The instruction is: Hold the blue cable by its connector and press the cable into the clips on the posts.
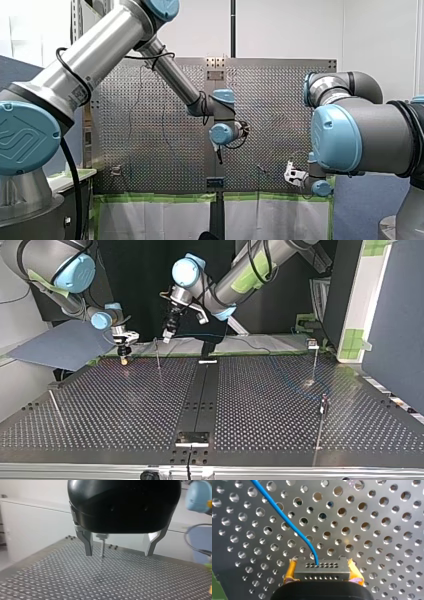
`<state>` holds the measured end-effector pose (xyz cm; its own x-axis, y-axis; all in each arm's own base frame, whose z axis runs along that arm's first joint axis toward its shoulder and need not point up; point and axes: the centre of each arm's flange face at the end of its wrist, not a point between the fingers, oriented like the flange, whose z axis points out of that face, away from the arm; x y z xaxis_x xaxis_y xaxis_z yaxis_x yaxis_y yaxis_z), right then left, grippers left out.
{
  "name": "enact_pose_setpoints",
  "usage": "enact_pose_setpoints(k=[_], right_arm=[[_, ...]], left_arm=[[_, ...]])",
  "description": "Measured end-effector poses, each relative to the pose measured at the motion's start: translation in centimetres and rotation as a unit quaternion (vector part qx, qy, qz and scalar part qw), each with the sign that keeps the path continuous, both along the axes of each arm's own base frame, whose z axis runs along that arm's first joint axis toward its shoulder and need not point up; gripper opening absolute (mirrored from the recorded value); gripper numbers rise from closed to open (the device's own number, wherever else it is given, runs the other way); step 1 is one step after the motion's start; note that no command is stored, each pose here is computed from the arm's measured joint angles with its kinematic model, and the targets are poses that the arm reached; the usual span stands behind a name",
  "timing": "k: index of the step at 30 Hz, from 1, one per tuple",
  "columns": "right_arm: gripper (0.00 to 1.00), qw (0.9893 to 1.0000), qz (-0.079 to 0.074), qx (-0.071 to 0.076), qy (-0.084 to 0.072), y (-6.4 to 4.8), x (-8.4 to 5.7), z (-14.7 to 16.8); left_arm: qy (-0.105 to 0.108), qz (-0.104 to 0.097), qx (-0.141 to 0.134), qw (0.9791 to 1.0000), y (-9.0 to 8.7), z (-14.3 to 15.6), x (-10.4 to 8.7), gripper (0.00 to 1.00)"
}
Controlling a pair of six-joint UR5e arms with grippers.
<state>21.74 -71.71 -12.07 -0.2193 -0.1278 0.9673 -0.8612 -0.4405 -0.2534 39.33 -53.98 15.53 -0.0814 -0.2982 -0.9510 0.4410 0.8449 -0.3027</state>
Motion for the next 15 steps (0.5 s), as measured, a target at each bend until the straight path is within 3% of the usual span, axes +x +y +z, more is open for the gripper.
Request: enact_pose_setpoints(k=[15], right_arm=[[0.0,1.0,0.001,-0.001,-0.001,0.0,0.1,0.0]], left_arm=[[-0.006,0.003,-0.009,0.9999,3.1,3.2,-2.9,0.98]])
